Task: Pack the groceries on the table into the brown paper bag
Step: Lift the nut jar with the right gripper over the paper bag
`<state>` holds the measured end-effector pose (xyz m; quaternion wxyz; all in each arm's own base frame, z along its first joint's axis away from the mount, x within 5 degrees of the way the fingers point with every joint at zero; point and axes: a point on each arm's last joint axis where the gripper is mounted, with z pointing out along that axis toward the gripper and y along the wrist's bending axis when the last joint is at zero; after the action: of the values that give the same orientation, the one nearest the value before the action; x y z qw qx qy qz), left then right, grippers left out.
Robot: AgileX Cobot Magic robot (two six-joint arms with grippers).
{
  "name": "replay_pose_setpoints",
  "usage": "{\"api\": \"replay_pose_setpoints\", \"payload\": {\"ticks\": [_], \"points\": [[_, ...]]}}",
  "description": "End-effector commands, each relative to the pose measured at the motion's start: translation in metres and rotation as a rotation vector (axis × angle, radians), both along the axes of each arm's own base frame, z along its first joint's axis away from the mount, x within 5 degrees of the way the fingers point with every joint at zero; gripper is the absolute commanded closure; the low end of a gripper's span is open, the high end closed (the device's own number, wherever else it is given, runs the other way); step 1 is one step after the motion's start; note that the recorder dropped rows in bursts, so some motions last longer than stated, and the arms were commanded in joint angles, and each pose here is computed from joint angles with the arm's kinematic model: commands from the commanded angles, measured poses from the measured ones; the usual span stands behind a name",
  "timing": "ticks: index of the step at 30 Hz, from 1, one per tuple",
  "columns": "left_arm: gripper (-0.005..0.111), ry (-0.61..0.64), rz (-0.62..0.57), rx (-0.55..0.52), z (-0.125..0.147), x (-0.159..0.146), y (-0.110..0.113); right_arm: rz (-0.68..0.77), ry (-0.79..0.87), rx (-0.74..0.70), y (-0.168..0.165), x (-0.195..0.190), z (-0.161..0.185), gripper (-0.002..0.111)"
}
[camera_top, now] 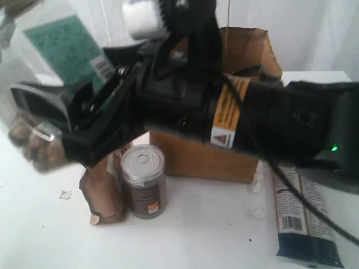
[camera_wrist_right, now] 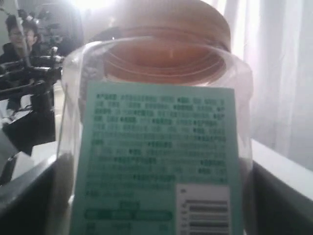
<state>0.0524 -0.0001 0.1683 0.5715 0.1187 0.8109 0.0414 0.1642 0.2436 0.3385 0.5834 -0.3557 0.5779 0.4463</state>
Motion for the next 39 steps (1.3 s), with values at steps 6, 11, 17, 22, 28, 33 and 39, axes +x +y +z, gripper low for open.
{"api": "replay_pose_setpoints", "payload": {"ticks": [6, 11, 17, 22, 28, 33, 39], "points": [[0.107, -0.002, 0.004, -0.003, -0.001, 0.0, 0.0, -0.195, -0.156, 0.148, -0.054, 0.014, 0.072, 0.108], [0.107, -0.002, 0.004, -0.003, -0.001, 0.0, 0.0, -0.341, -0.181, 0.07, -0.08, 0.027, 0.074, 0.108], [0.107, -0.002, 0.004, -0.003, -0.001, 0.0, 0.0, -0.443, -0.198, 0.012, -0.099, 0.041, 0.072, 0.108], [0.107, -0.002, 0.004, -0.003, -0.001, 0.0, 0.0, -0.513, -0.172, -0.02, -0.109, 0.055, 0.065, 0.108], [0.107, -0.002, 0.004, -0.003, -0.001, 0.0, 0.0, -0.587, -0.131, -0.079, -0.118, 0.076, 0.051, 0.108], [0.107, -0.002, 0.004, -0.003, -0.001, 0.0, 0.0, -0.63, -0.071, -0.157, -0.12, 0.094, 0.032, 0.108], [0.107, -0.002, 0.004, -0.003, -0.001, 0.0, 0.0, -0.624, -0.021, -0.203, -0.114, 0.109, 0.012, 0.108]]}}
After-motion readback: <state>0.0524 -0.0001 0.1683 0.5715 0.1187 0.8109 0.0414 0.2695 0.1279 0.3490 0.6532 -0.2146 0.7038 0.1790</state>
